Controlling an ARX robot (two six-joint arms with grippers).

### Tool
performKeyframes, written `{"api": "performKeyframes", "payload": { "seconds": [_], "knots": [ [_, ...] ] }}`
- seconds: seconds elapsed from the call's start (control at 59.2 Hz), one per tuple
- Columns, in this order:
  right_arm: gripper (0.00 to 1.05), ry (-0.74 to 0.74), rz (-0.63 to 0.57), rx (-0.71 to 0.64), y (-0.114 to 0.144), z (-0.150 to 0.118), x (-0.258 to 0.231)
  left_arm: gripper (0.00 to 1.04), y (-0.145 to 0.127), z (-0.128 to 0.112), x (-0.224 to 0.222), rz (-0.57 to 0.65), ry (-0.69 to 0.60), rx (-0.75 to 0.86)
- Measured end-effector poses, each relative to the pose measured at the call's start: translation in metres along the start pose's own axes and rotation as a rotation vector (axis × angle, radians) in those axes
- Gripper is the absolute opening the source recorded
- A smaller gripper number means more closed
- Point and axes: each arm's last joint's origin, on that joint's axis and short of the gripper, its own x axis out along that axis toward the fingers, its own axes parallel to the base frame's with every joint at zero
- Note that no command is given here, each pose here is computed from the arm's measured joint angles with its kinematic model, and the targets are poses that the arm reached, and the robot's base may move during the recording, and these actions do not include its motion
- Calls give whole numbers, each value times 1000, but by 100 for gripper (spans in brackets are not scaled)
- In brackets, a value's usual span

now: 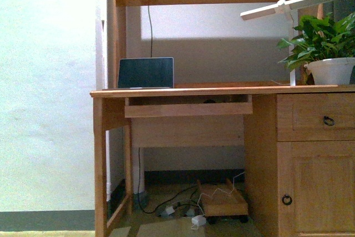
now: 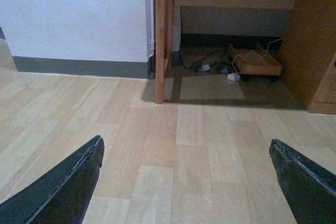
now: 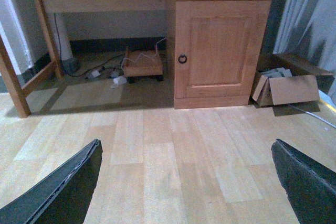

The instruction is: Place mouse

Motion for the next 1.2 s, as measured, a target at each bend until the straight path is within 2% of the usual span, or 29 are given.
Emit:
{"api": "performKeyframes", "payload": {
  "seconds": [1.199],
  "knots": [
    [97, 0, 1, 0, 0, 0, 0, 97, 0, 0, 0, 0, 0, 0]
  ]
}}
